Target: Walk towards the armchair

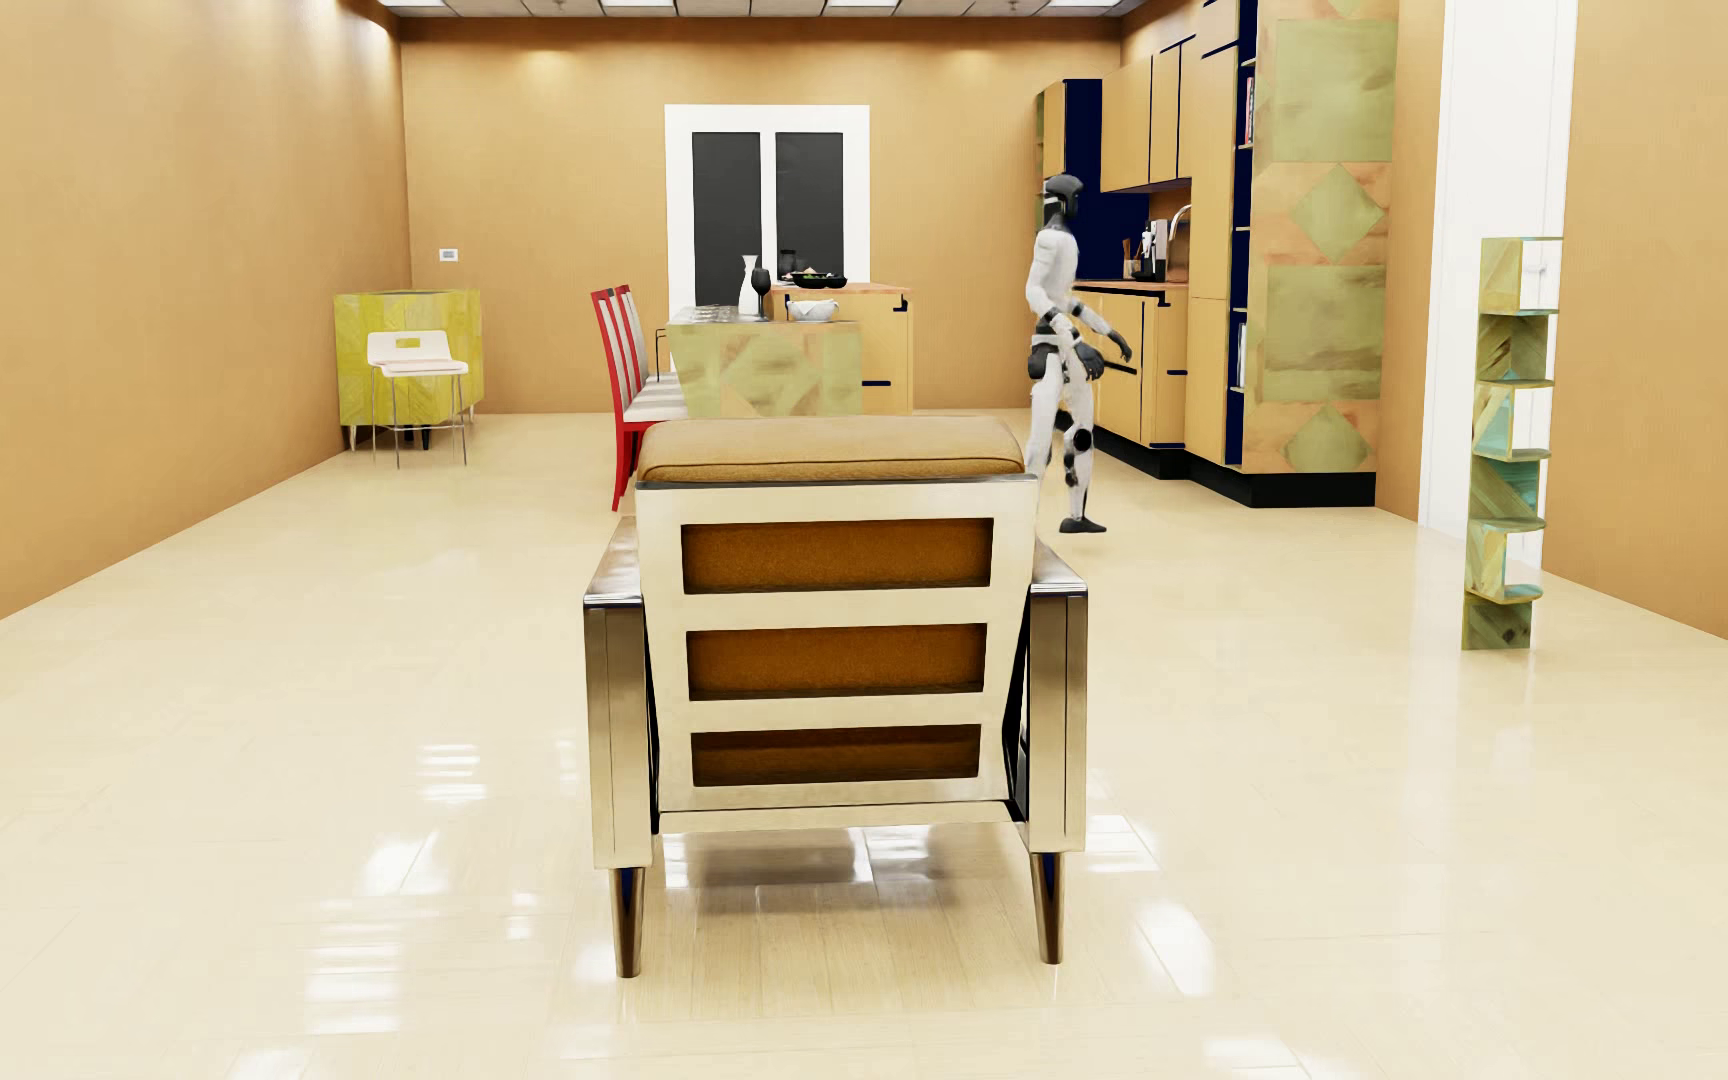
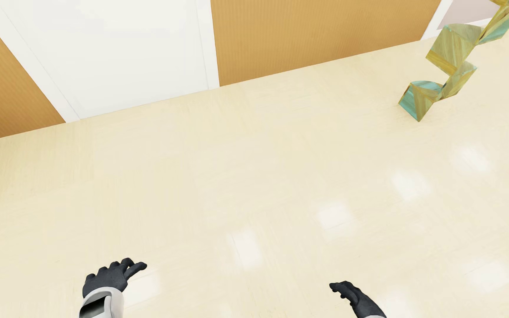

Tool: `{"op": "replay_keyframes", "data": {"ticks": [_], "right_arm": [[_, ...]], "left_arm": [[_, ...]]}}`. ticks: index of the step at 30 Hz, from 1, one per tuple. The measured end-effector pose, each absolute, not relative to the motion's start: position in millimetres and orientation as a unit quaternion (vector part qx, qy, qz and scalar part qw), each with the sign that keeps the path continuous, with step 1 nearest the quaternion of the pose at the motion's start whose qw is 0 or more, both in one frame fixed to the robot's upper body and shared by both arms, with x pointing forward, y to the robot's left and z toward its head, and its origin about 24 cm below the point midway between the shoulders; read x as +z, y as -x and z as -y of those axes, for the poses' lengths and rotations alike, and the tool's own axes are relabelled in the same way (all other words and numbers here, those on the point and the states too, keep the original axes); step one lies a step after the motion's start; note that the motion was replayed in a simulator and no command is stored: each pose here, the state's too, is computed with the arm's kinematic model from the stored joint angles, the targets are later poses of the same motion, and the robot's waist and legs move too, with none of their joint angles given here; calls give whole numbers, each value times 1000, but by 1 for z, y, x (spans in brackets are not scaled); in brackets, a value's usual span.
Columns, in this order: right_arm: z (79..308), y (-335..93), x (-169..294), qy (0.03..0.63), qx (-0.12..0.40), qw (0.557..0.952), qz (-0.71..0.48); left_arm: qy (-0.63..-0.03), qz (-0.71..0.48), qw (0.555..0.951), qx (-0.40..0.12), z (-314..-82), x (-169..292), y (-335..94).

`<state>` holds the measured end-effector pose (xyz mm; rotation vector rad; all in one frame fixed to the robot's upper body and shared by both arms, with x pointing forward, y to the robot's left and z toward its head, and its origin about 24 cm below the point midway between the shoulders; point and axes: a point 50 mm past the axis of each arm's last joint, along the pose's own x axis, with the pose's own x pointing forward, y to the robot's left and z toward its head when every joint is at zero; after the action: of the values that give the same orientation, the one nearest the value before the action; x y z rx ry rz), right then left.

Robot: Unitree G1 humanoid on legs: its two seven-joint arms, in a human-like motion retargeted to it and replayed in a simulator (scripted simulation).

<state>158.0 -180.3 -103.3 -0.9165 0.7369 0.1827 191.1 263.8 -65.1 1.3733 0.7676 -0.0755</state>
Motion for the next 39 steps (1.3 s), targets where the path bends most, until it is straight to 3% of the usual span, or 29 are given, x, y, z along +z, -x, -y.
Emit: {"op": "replay_keyframes", "data": {"ticks": [3,5,8,10,14,16,18,20,24,26,27,29,31,33,36,39], "right_arm": [[165,-169,-96,463,130,823,-301],[145,-177,-92,480,181,818,-262],[122,-185,-84,497,230,810,-210],[111,-190,-76,503,251,809,-173],[82,-213,-44,530,305,789,-53],[73,-224,-31,563,309,767,-4],[70,-226,-28,574,292,765,1],[74,-220,-33,548,271,790,-34],[108,-189,-69,556,260,774,-158],[139,-164,-99,539,234,758,-283],[156,-151,-114,526,212,746,-351],[184,-124,-133,506,182,713,-449],[202,-99,-141,500,186,689,-490],[214,-81,-142,478,184,691,-510],[227,-62,-138,447,136,711,-525],[224,-47,-136,416,101,729,-534]], "left_arm": [[-619,-398,667,-118,-258,-92,-156],[-613,-432,650,-124,-258,-103,-133],[-534,-505,675,-69,-243,-121,-92],[-454,-550,698,-67,-220,-133,-64],[-353,-572,727,-138,-172,-143,-23],[-339,-580,716,-193,-159,-147,-10],[-382,-580,665,-274,-163,-151,-4],[-435,-584,608,-316,-182,-153,1],[-466,-651,542,-255,-238,-151,5],[-514,-633,521,-253,-255,-148,-18],[-541,-606,530,-244,-259,-145,-38],[-567,-545,585,-197,-261,-136,-84],[-588,-464,639,-174,-251,-121,-141],[-637,-353,665,-166,-233,-92,-198],[-681,-184,697,-129,-195,-35,-264],[-624,-72,768,-123,-152,15,-292]]}}
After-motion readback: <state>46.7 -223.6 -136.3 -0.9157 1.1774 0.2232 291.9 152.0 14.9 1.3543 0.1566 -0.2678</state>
